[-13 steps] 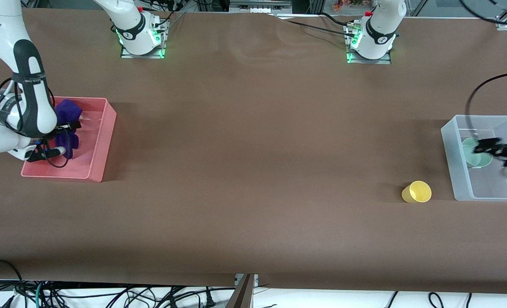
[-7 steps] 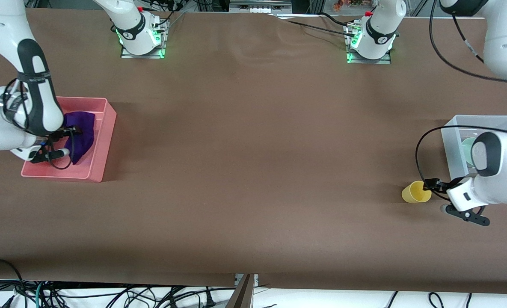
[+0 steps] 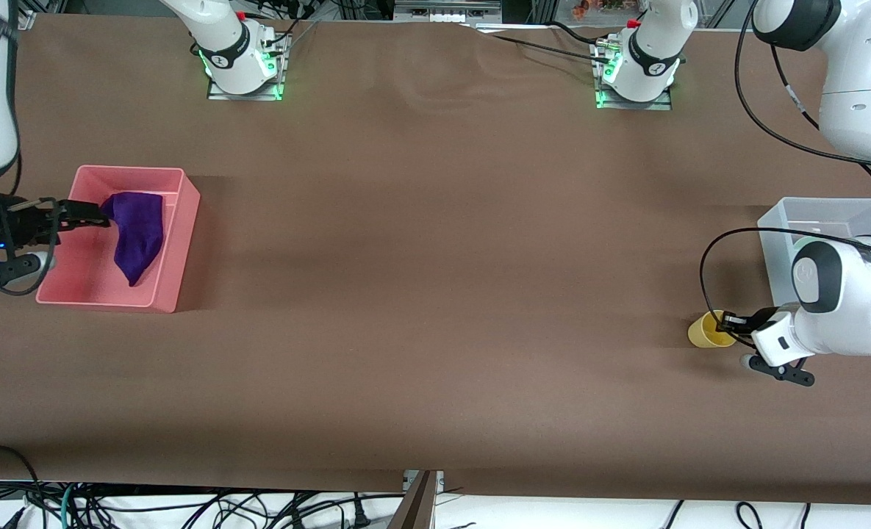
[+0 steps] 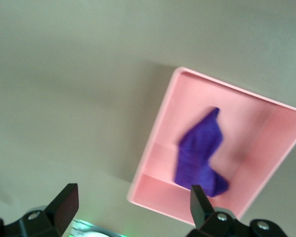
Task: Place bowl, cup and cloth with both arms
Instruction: 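Lift the yellow cup with the left gripper into the clear bin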
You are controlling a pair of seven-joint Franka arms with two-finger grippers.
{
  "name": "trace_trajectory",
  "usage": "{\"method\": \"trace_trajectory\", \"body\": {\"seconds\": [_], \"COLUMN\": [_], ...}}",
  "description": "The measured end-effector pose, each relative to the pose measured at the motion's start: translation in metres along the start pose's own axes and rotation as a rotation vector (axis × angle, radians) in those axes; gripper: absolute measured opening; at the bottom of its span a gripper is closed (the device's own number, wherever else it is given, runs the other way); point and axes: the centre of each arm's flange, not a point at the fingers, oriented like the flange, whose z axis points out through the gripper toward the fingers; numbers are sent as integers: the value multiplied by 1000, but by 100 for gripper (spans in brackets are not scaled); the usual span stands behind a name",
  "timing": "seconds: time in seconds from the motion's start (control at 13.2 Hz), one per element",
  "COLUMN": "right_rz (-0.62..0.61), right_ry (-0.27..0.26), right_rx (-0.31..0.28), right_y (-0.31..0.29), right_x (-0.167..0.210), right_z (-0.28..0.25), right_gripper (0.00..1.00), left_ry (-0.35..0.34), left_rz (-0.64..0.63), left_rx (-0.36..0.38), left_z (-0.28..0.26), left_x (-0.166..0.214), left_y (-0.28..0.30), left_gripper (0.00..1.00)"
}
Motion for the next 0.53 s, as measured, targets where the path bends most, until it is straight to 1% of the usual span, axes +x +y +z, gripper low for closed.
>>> {"method": "trace_trajectory", "body": {"seconds": [0.08,0.15,0.23,0.38,0.45,0.53], "right_rz": [55,80,87,106,119,130], "right_ry": [18,37,64,148,189,219], "right_rx": [-4,-10,-21,-69,-84,-98], "right_y": [-28,-51,-66,-67,-63,-59], "right_x": [4,5,3,-19,-34,-48], "right_z": [-9,-20,-34,-79,-101,-118], "right_gripper": [100,100,100,100,100,100], "left_ry": [8,13,2,-50,-83,-116], "left_rz": [-5,-9,-13,-20,-15,6], "left_rx": [4,7,7,6,14,41], "left_z": [-6,-16,-33,-88,-119,-148], "left_x": [0,-2,-6,-27,-44,-64], "left_y": [-4,-6,-7,-4,-5,-12], "left_gripper": [6,4,4,4,4,4]}}
